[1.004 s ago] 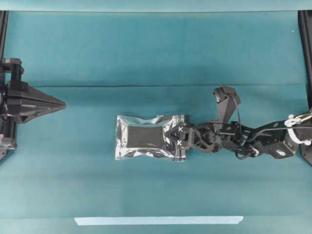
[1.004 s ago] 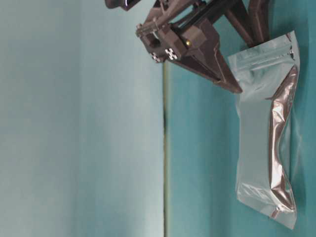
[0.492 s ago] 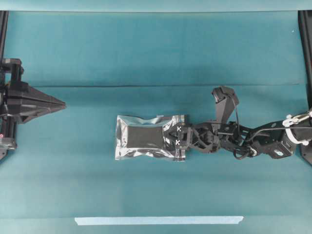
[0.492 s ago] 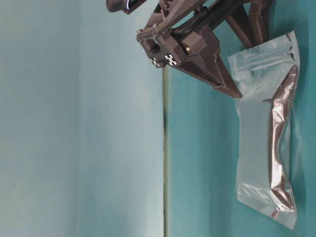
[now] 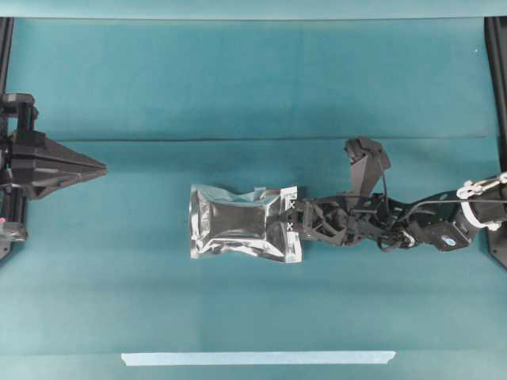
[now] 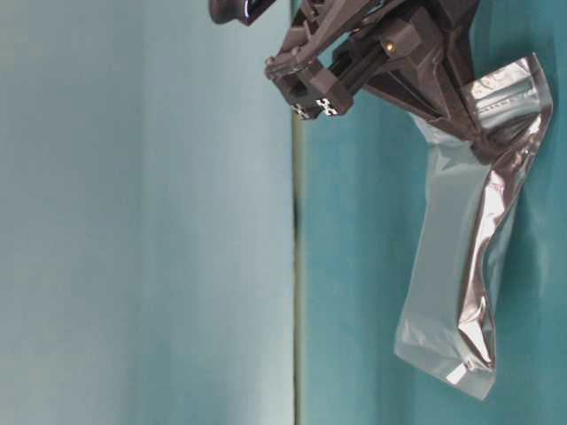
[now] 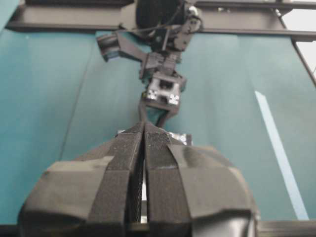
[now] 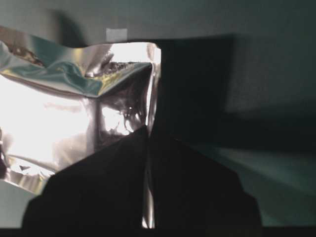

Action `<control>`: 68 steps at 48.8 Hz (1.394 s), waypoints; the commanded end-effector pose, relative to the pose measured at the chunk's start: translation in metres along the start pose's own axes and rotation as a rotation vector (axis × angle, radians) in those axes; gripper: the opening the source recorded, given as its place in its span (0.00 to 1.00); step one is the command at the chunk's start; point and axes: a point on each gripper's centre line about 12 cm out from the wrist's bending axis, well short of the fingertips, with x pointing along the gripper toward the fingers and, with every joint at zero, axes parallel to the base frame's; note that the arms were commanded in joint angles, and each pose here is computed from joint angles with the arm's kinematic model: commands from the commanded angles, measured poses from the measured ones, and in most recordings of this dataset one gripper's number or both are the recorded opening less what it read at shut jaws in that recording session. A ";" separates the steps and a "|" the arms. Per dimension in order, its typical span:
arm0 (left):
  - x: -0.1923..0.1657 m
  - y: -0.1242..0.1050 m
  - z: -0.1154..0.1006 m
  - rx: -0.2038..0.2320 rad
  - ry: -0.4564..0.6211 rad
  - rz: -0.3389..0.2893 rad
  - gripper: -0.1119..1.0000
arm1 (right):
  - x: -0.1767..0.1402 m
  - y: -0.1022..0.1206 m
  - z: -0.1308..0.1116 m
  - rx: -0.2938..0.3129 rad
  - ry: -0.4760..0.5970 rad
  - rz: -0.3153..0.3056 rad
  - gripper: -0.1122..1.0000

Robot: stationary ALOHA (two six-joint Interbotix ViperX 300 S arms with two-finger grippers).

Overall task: Hand over the silver zip bag and make it stand upright.
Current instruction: 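Close the right gripper on the bag's right edge, then lift the bag with the right gripper and swing it upright toward center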

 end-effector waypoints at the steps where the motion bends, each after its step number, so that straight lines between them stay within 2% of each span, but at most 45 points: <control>1: 0.001 0.001 0.005 0.001 -0.014 0.003 0.09 | -0.002 0.005 0.007 0.013 -0.015 0.016 0.12; 17: 0.001 0.001 0.004 0.001 -0.012 0.004 0.09 | -0.003 0.010 0.006 0.003 -0.010 0.033 0.12; 22: 0.001 0.001 0.004 -0.002 -0.012 0.003 0.09 | -0.007 0.024 0.006 -0.032 0.002 0.073 0.12; 28: 0.001 -0.003 0.004 -0.003 -0.008 -0.012 0.09 | -0.016 0.047 0.007 -0.134 0.057 0.105 0.12; 38: -0.002 -0.002 0.002 -0.006 0.023 -0.012 0.09 | -0.035 0.082 0.016 -0.392 0.238 0.063 0.12; 43: -0.002 -0.002 0.000 -0.006 0.037 -0.010 0.09 | -0.047 0.106 0.025 -0.503 0.296 0.077 0.12; 49: -0.001 -0.002 0.000 -0.006 0.040 -0.010 0.09 | -0.058 0.128 0.038 -0.558 0.326 0.087 0.12; 55: -0.001 -0.002 -0.002 -0.005 0.044 -0.009 0.09 | -0.065 0.141 0.046 -0.625 0.360 0.063 0.12; 68: -0.001 0.000 -0.005 -0.008 0.058 0.001 0.09 | -0.075 0.166 0.042 -0.834 0.489 -0.067 0.12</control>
